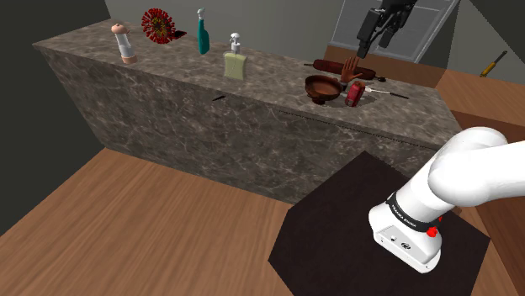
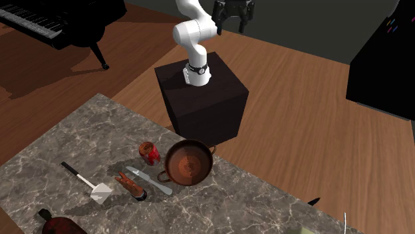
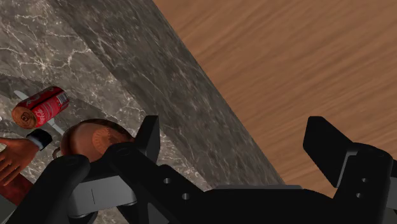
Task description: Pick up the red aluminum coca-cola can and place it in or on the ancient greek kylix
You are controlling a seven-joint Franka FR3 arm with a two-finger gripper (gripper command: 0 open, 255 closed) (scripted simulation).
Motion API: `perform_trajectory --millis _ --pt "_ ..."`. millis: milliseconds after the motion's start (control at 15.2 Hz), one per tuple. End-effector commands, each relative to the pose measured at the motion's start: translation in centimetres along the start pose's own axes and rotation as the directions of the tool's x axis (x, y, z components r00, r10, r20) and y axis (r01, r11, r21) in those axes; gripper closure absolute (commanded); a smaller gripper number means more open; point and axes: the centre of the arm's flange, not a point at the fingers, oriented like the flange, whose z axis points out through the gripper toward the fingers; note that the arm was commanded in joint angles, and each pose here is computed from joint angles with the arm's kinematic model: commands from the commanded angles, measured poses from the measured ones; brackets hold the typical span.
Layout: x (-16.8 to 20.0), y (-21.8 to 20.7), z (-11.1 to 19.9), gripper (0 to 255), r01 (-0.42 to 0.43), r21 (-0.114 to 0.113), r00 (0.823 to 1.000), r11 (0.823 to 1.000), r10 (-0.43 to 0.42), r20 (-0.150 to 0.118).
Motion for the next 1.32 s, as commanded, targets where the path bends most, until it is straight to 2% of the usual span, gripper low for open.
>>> perform_trajectory --millis 0,1254 --pt "0.0 0.0 0.0 0 0.0 0.0 1.0 1.0 0.0 0.0" --pt "8.8 18.9 15.2 0 -0.129 0.041 0.991 0.991 0.127 0.043"
